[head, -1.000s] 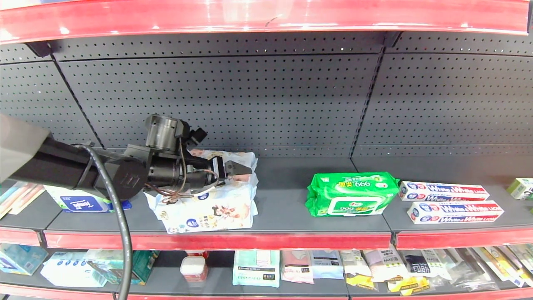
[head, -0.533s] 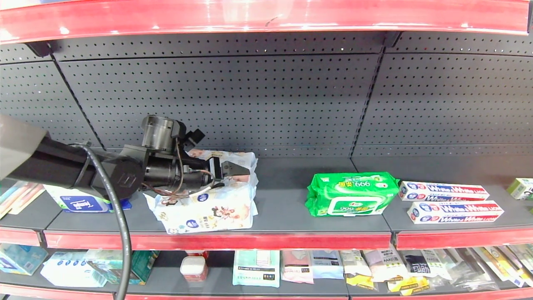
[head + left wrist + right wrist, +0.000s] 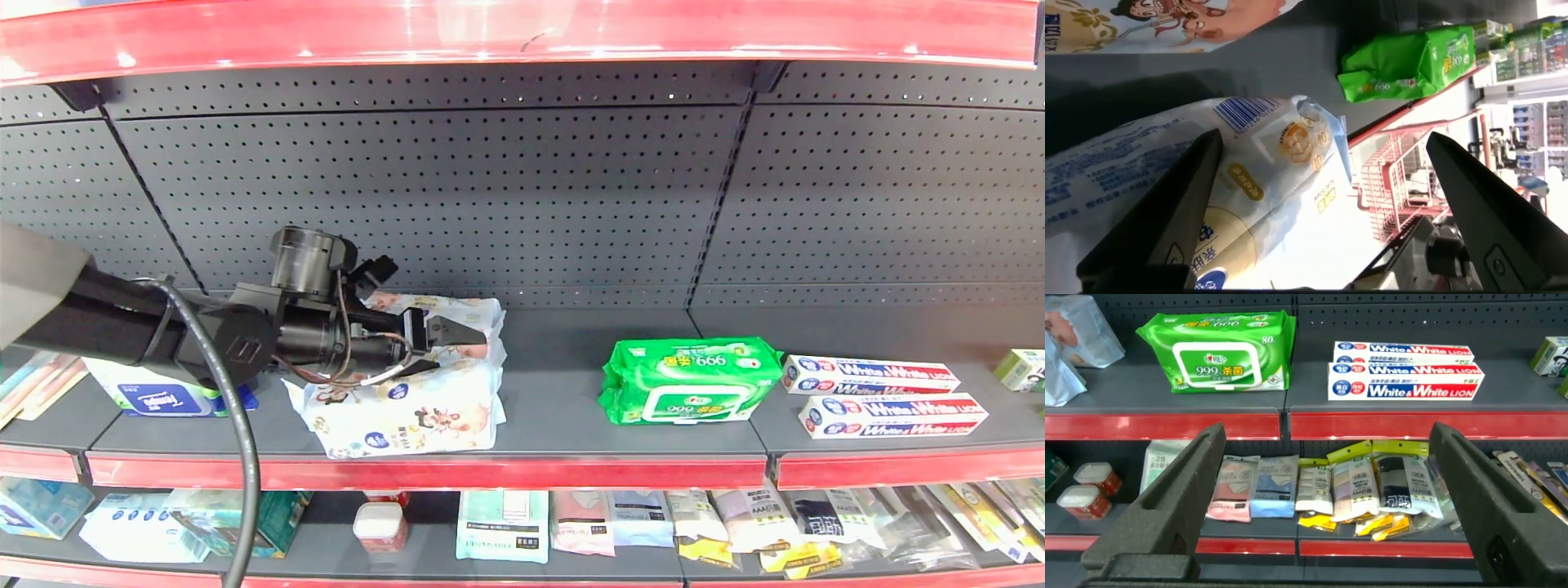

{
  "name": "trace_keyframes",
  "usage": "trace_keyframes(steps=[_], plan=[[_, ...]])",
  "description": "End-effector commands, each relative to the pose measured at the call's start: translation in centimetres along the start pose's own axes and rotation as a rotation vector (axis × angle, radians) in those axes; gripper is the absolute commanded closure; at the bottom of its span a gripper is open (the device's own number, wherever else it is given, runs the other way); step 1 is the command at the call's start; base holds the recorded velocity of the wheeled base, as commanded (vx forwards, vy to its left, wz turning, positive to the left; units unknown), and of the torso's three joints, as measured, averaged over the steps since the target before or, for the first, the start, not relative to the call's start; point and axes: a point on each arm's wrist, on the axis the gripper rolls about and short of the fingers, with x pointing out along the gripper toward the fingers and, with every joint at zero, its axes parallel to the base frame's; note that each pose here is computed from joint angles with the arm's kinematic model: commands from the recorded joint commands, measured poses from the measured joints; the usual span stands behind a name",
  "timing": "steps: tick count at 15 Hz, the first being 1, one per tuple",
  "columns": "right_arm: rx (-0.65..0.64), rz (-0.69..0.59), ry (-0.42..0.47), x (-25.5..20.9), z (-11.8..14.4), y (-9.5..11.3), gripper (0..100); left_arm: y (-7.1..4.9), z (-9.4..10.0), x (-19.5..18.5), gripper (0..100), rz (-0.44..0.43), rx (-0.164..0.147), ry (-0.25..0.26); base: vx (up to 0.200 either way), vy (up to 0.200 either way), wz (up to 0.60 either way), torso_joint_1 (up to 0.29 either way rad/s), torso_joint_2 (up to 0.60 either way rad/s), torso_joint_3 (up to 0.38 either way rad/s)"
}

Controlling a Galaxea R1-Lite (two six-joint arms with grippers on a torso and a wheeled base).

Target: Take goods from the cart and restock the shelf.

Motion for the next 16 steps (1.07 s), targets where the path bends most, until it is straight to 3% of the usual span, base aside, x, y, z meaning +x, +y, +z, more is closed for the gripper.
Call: trace_keyframes(steps=[1,11,14,16], plan=[[0.0,0.001,0.001,0.0,0.0,0.0,0,0.25,0.18,-0.16,0,-0.007,-0.006,-0.001,0.0,0.0,0.0,0.0,0.0,0.0],[0.0,0.001,0.001,0.0,0.0,0.0,0,1.0,0.53,-1.01,0,-0.058,-0.024,0.014,0.0,0.0,0.0,0.0,0.0,0.0],[0.0,0.001,0.001,0.0,0.0,0.0,0,0.89,0.7,-1.03,0,-0.064,-0.015,0.01,0.0,0.0,0.0,0.0,0.0,0.0],[0.0,0.001,0.001,0.0,0.0,0.0,0,0.78,0.96,-1.09,0,-0.064,0.009,-0.001,0.0,0.0,0.0,0.0,0.0,0.0]])
